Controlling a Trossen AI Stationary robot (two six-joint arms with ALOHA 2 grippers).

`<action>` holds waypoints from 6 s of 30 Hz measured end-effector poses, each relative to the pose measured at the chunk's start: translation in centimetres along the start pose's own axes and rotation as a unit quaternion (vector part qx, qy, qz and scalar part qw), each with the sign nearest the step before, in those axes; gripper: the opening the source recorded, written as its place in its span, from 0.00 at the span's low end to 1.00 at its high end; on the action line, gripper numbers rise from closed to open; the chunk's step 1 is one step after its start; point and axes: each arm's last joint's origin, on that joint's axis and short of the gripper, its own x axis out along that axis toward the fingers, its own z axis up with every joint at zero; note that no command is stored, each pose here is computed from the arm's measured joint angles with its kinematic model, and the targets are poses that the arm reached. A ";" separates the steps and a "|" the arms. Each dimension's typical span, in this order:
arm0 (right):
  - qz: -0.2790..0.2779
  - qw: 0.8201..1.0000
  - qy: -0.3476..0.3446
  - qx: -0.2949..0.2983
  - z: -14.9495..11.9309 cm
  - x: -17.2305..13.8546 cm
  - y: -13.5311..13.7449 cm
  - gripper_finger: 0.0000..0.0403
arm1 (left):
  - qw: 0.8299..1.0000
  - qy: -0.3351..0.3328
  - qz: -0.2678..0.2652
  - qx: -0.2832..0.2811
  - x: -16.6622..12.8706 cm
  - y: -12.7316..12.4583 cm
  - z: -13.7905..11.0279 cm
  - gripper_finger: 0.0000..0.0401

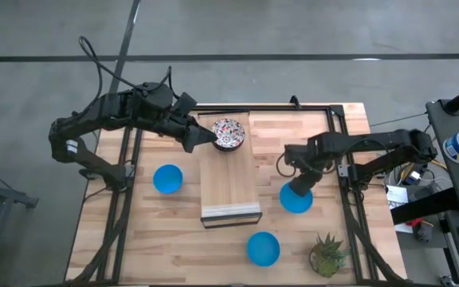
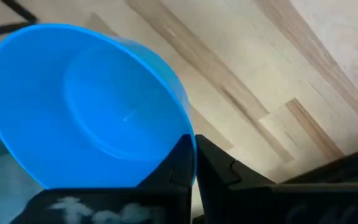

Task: Pick & Place Mini bowls
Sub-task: Put the right blue bowl on the shelf, then stack the bottom blue bowl on top of the blue bowl on the shelf

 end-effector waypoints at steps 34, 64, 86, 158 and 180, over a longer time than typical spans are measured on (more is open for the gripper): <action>0.051 0.988 -0.113 -0.088 9.9 -9.4 11.1 0.02 | 1.000 0.001 -0.001 -0.004 -0.2 -0.1 -0.1 0.22; 0.022 0.989 -0.098 -0.113 14.6 -7.0 14.7 0.09 | 0.998 -0.034 -0.059 0.005 -7.8 -0.9 -1.3 0.22; 0.016 0.966 -0.136 -0.218 8.5 -10.1 16.2 0.31 | 0.997 -0.030 -0.051 0.052 -7.8 -0.8 -1.4 0.22; 0.085 0.993 -0.069 0.033 -6.8 13.9 13.7 0.33 | 0.998 -0.011 -0.034 0.043 -7.8 -0.4 -1.8 0.22; 0.106 0.994 0.034 0.004 -7.8 12.1 14.1 0.02 | 0.999 -0.010 -0.034 0.036 -7.8 -0.4 -1.8 0.22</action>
